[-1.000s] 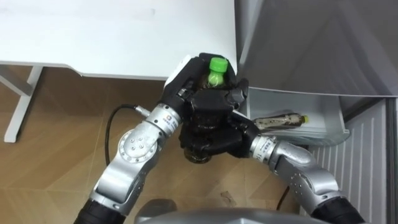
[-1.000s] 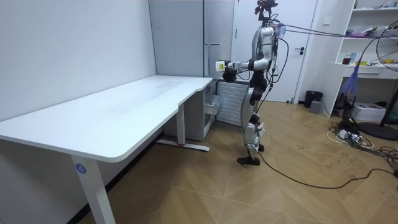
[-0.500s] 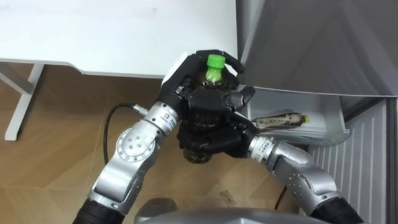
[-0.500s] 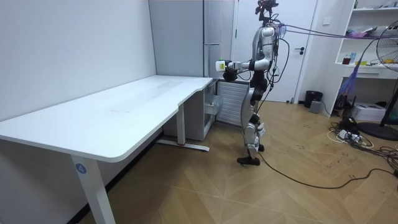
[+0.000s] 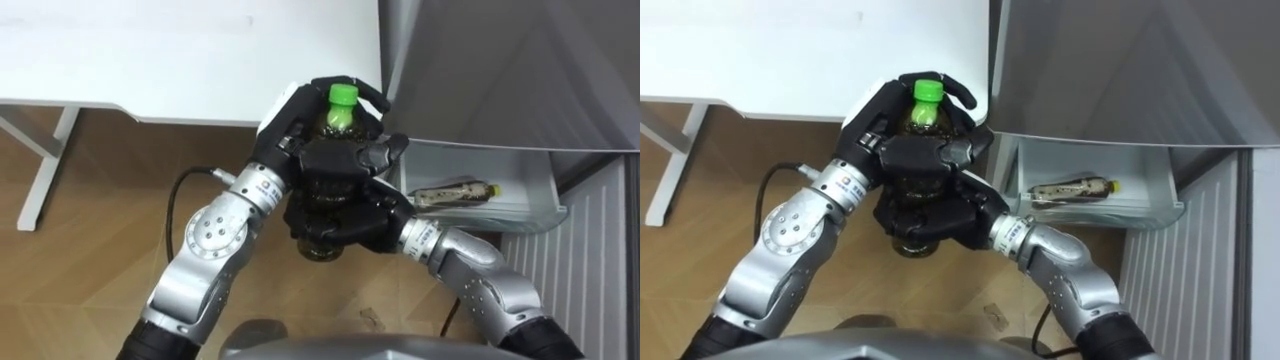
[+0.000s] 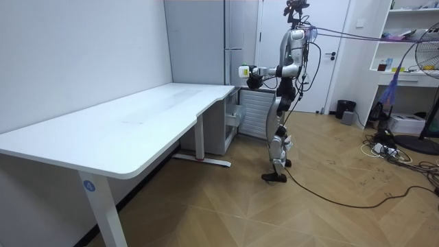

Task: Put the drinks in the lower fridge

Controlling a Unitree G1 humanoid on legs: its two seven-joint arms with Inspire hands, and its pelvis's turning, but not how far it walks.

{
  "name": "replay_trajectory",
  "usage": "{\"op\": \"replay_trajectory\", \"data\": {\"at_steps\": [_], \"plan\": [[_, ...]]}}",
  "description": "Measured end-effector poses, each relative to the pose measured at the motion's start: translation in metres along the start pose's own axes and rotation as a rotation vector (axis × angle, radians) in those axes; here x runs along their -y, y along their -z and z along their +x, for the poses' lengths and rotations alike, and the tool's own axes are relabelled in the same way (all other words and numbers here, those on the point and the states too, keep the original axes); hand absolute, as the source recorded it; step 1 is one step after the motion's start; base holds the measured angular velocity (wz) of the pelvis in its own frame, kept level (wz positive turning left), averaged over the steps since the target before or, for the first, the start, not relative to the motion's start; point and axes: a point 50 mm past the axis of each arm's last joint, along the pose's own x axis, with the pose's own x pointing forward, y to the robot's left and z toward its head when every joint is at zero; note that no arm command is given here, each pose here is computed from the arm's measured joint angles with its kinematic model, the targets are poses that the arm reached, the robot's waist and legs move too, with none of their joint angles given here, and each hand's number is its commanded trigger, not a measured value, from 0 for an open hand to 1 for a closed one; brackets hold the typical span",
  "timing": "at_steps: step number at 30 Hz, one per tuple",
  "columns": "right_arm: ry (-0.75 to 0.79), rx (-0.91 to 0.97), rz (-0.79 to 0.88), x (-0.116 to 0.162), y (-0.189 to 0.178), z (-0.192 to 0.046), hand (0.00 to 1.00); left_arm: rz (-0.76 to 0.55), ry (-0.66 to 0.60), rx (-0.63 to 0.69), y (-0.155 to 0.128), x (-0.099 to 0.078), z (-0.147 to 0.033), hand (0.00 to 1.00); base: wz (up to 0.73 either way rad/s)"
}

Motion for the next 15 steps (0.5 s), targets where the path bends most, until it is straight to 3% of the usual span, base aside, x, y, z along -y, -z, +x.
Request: {"op": "replay_trajectory", "data": {"at_steps": [11,12,13,15], "plan": [[-0.024,0.074,-0.012,-0.005,-0.008,0.004,1.00,0.018,-0.008,0.068,-0.017,-0.003,-0.001,0.00,0.00],[-0.024,0.076,-0.011,-0.005,-0.008,0.005,1.00,0.020,-0.008,0.069,-0.017,-0.004,-0.001,0.15,0.00],[-0.020,0.082,-0.011,-0.004,-0.009,0.005,1.00,0.026,-0.010,0.074,-0.018,-0.005,-0.001,1.00,0.00],[-0.025,0.092,-0.012,-0.005,-0.010,0.005,1.00,0.029,-0.014,0.086,-0.021,-0.006,-0.001,1.00,0.00]]}}
